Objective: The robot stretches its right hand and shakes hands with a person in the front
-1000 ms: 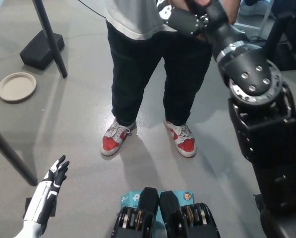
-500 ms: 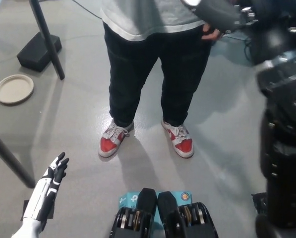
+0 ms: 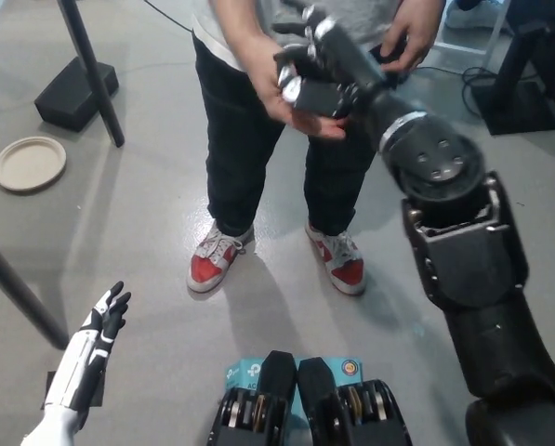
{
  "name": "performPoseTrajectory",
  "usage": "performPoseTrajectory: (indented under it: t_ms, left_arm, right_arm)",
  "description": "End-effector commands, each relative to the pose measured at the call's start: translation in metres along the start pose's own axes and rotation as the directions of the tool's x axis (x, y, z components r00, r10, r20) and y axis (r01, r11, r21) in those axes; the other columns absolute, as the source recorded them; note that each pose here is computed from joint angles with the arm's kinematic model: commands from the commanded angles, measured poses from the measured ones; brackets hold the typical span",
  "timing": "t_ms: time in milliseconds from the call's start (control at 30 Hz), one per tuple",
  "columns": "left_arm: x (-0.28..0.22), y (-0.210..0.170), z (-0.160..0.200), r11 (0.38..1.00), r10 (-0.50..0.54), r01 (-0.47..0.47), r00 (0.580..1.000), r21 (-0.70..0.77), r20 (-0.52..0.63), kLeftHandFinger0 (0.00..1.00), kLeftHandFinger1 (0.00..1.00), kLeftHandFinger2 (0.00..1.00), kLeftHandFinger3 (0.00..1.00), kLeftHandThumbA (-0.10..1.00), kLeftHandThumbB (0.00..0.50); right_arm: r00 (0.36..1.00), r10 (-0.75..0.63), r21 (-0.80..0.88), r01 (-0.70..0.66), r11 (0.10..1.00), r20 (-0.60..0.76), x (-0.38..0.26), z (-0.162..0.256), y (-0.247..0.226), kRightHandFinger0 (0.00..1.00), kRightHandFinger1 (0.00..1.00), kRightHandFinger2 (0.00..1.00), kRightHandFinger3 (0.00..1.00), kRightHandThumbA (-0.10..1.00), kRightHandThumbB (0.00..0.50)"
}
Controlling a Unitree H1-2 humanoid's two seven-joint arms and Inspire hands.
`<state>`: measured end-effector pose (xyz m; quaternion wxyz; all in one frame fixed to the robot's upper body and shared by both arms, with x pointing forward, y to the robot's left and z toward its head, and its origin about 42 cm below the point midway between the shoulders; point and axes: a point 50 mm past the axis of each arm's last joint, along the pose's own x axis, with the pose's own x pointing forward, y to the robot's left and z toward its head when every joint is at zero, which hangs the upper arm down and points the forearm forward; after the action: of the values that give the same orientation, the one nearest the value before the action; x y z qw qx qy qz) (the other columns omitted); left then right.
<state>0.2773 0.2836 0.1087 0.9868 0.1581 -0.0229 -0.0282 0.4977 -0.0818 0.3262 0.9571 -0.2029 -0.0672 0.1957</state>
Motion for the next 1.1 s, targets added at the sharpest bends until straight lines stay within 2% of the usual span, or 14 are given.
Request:
performPoseTrajectory:
  t_ms: [0,67,100,200,300,333,400,533,567,600,833,967,1033,1067]
  left_arm:
    - [0.005,0.007,0.015,1.0,-0.008,0.007,0.999,0.026,0.05,1.0,1.0,1.0,1.0,1.0,0.095]
    - [0.005,0.007,0.015,1.0,-0.008,0.007,0.999,0.027,0.052,1.0,1.0,1.0,1.0,1.0,0.093]
    - [0.005,0.007,0.014,1.0,-0.006,0.005,0.999,0.016,0.052,1.0,1.0,1.0,1.0,1.0,0.105]
    - [0.006,0.007,0.013,1.0,-0.006,0.005,0.999,0.015,0.052,1.0,1.0,1.0,1.0,1.0,0.114]
    - [0.006,0.007,0.013,1.0,-0.006,0.005,0.999,0.016,0.052,1.0,1.0,1.0,1.0,1.0,0.116]
    - [0.007,0.007,0.013,1.0,-0.007,0.006,0.999,0.019,0.054,1.0,1.0,1.0,1.0,1.0,0.111]
    - [0.007,0.007,0.013,1.0,-0.008,0.007,0.998,0.023,0.054,1.0,1.0,1.0,1.0,1.0,0.104]
    - [0.007,0.007,0.013,1.0,-0.009,0.007,0.998,0.023,0.054,1.0,1.0,1.0,1.0,1.0,0.104]
    - [0.007,0.009,0.013,1.0,-0.006,0.005,0.999,0.022,0.052,1.0,1.0,1.0,1.0,1.0,0.104]
    - [0.007,0.01,0.013,1.0,-0.005,0.004,0.999,0.022,0.052,1.0,1.0,1.0,1.0,1.0,0.103]
    - [0.007,0.009,0.012,1.0,-0.004,0.003,0.999,0.018,0.048,1.0,1.0,1.0,1.0,1.0,0.107]
    - [0.007,0.009,0.011,1.0,-0.002,0.002,0.999,0.016,0.047,1.0,1.0,1.0,1.0,1.0,0.104]
    - [0.006,0.009,0.009,1.0,-0.006,0.005,0.999,0.025,0.04,1.0,1.0,1.0,1.0,1.0,0.101]
    - [0.006,0.009,0.009,1.0,-0.006,0.005,0.999,0.025,0.04,1.0,1.0,1.0,1.0,1.0,0.101]
  right_arm:
    - [0.998,-0.052,-0.053,0.054,0.997,0.037,0.011,0.004,-0.009,1.0,1.0,1.0,1.0,0.29,0.088]
    - [0.998,-0.051,-0.055,0.053,0.997,0.036,0.01,0.003,-0.009,1.0,1.0,1.0,1.0,0.31,0.086]
    - [0.998,-0.05,-0.065,0.052,0.996,0.039,0.006,0.004,-0.011,1.0,1.0,1.0,1.0,0.4,0.144]
    - [0.997,-0.058,-0.087,0.062,0.994,0.041,-0.001,0.006,-0.015,1.0,1.0,1.0,1.0,0.5,0.217]
    - [0.997,-0.062,-0.09,0.065,0.994,0.04,-0.002,0.006,-0.015,1.0,1.0,1.0,1.0,0.52,0.224]
    - [0.996,-0.066,-0.086,0.071,0.994,0.059,-0.015,0.011,-0.022,1.0,1.0,1.0,1.0,0.56,0.284]
    - [0.99,-0.089,-0.104,0.1,0.99,0.112,-0.041,0.017,-0.031,1.0,1.0,1.0,1.0,0.73,0.368]
    - [0.99,-0.09,-0.106,0.102,0.989,0.11,-0.045,0.018,-0.032,1.0,1.0,1.0,1.0,0.75,0.376]
    - [0.97,-0.154,-0.153,0.183,0.971,0.186,-0.094,0.018,-0.047,1.0,1.0,1.0,1.0,0.9,0.378]
    - [0.966,-0.163,-0.162,0.196,0.967,0.198,-0.102,0.018,-0.048,1.0,1.0,1.0,1.0,0.93,0.378]
    - [0.935,-0.254,-0.159,0.298,0.941,0.246,-0.18,-0.004,-0.069,1.0,1.0,1.0,1.0,0.98,0.39]
    - [0.934,-0.274,-0.149,0.312,0.938,0.228,-0.204,-0.017,-0.073,1.0,1.0,1.0,1.0,0.97,0.385]
    - [0.937,-0.314,-0.126,0.333,0.934,0.15,-0.235,-0.052,-0.075,1.0,1.0,1.0,1.0,0.95,0.376]
    - [0.938,-0.314,-0.126,0.333,0.935,0.15,-0.236,-0.052,-0.075,1.0,1.0,1.0,1.0,0.95,0.375]
